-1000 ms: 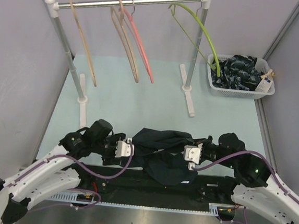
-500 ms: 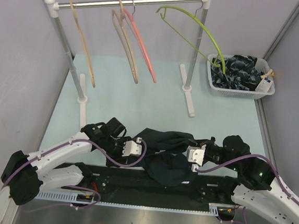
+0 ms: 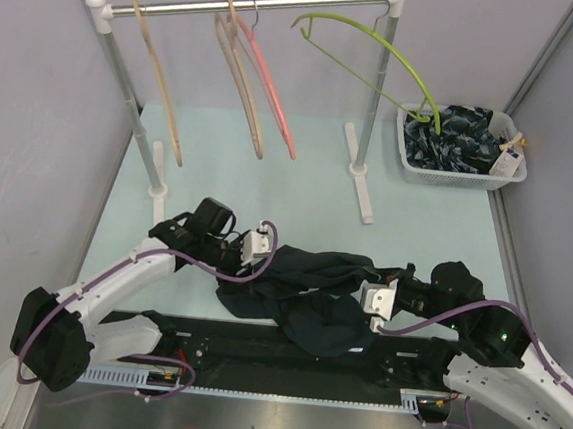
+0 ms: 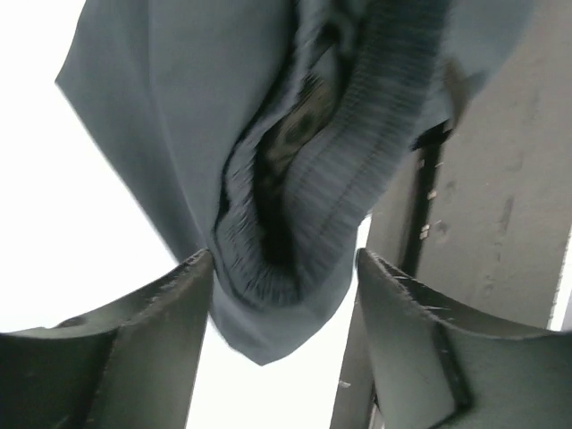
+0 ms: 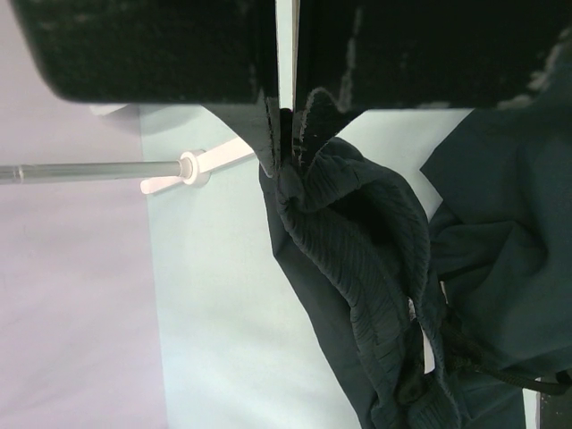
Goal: Place the shorts on the hanger
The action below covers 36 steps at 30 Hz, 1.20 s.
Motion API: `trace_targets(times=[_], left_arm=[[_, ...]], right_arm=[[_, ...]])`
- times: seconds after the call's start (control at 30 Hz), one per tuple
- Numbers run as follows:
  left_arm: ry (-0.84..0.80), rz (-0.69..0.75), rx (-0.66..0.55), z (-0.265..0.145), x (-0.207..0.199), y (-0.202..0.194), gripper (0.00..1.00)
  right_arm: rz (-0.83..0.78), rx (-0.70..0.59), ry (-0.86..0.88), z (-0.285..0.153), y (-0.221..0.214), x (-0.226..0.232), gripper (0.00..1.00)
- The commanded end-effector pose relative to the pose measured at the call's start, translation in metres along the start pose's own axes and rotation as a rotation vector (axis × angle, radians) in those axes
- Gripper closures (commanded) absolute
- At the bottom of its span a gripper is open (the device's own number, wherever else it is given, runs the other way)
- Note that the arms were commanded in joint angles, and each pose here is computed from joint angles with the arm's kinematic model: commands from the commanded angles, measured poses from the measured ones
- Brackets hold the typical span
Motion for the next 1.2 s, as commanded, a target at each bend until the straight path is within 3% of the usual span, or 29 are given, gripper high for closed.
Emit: trace_targets(times=[0.0, 0.07, 0.13, 0.33, 0.47, 0.63, 0.77, 0.97, 1.17], left_arm=[[-0.125, 0.069, -0.108, -0.003, -0.012, 0.014, 0.36], [-0.132, 0.075, -0.083, -0.004, -0.014, 0.008, 0.46], [-0.119, 0.1, -0.072, -0.006, -0.015, 0.003, 0.49], [-0.056, 0.21, -0.026, -0.017, -0.019, -0.02, 0.46], [-0.029, 0.223, 0.009, -0.018, -0.019, -0.028, 0.36], [-0.013, 0.266, -0.087, -0.024, -0.022, 0.0, 0.23], [-0.032, 0.354, -0.131, -0.017, -0.037, 0.022, 0.03], [-0.035, 0.427, -0.193, 0.004, -0.047, 0.048, 0.01], [-0.087, 0.475, -0.18, 0.019, -0.052, 0.061, 0.02]], right_arm=[[-0.012, -0.01, -0.051, -0.005, 0.003, -0.008, 1.0], [-0.013, -0.009, -0.054, -0.007, 0.003, -0.007, 1.0], [-0.016, -0.006, -0.054, -0.008, 0.002, -0.006, 1.0], [-0.013, -0.004, -0.049, -0.008, 0.001, -0.004, 1.0], [-0.017, -0.01, -0.057, -0.009, 0.001, -0.002, 1.0], [-0.021, -0.027, -0.048, -0.008, 0.003, -0.001, 1.0], [-0.027, -0.031, -0.052, -0.008, 0.003, -0.003, 1.0], [-0.028, -0.036, -0.064, -0.009, 0.005, -0.006, 1.0], [-0.028, -0.038, -0.073, -0.012, 0.006, -0.009, 1.0]])
Point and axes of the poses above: each gripper's point midway between its finger pads, its own z axis out along the fingers, its own x axis along the line the jaws close on, y = z × x, the point moved 9 cm from there along -z, back along the fingers, and after that the axes turned 15 degrees about -z, right-handed, at the moved point
